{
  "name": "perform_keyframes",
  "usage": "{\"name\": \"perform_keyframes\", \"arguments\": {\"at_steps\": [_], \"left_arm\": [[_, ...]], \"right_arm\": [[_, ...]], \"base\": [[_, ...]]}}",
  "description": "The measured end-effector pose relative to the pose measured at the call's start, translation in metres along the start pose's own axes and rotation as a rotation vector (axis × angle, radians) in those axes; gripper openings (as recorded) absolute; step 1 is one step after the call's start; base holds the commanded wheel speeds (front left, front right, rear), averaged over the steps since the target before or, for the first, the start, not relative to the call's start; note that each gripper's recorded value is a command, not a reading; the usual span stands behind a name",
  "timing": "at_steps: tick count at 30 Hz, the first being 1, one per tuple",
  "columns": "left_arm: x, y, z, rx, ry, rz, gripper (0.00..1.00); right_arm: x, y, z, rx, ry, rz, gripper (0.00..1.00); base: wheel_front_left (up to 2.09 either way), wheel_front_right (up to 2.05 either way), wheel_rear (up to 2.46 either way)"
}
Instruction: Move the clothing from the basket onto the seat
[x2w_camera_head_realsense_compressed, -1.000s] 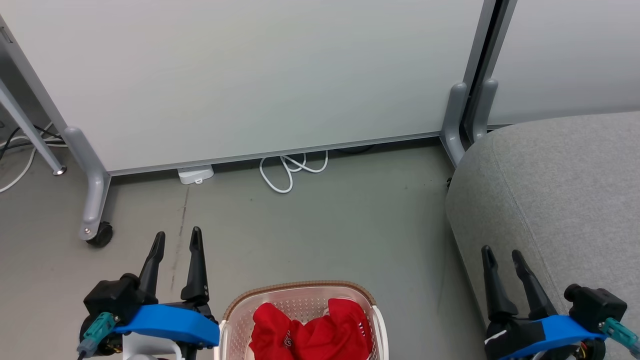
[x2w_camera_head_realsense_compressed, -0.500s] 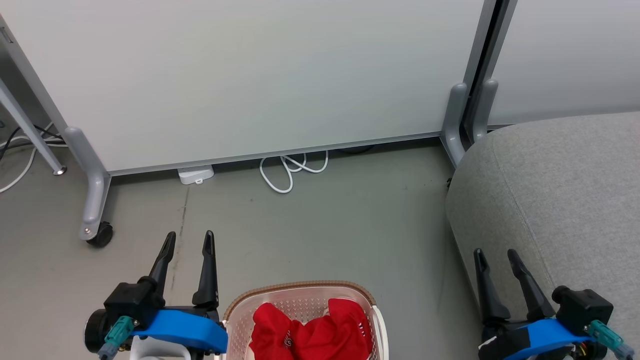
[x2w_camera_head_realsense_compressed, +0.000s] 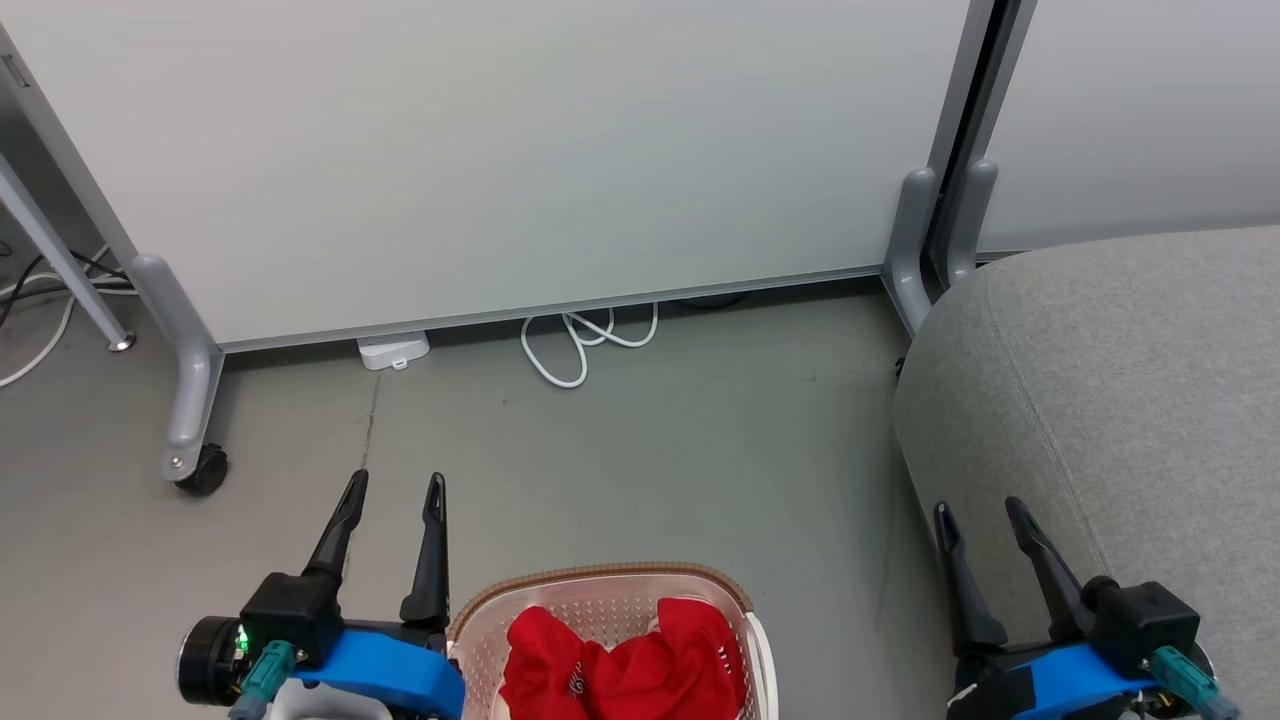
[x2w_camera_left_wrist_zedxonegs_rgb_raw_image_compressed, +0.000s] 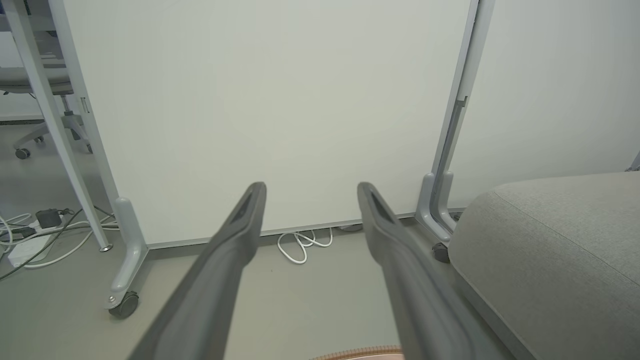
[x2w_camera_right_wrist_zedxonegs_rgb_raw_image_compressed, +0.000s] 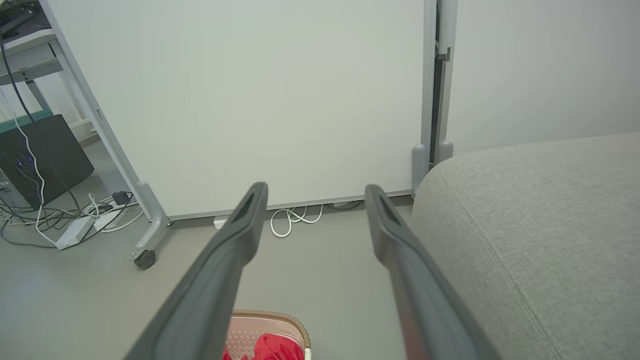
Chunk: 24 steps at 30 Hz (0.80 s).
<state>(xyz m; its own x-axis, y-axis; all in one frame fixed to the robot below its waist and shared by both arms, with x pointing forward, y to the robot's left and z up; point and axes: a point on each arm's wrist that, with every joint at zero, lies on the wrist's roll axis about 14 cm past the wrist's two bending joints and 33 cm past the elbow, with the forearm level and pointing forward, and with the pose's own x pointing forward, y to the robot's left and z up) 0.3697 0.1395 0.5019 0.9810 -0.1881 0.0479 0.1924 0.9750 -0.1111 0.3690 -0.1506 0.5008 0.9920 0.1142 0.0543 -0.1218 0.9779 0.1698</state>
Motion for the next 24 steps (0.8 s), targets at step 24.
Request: {"name": "perform_keyframes", "arguments": {"at_steps": [24], "left_arm": [[-0.0017, -0.0084, 0.0001, 0.103, -0.012, -0.041, 1.0]], "right_arm": [[-0.0024, 0.0104, 0.0004, -0.116, -0.012, 0.048, 1.0]], "base": [[0.0, 0.0, 0.0]]}}
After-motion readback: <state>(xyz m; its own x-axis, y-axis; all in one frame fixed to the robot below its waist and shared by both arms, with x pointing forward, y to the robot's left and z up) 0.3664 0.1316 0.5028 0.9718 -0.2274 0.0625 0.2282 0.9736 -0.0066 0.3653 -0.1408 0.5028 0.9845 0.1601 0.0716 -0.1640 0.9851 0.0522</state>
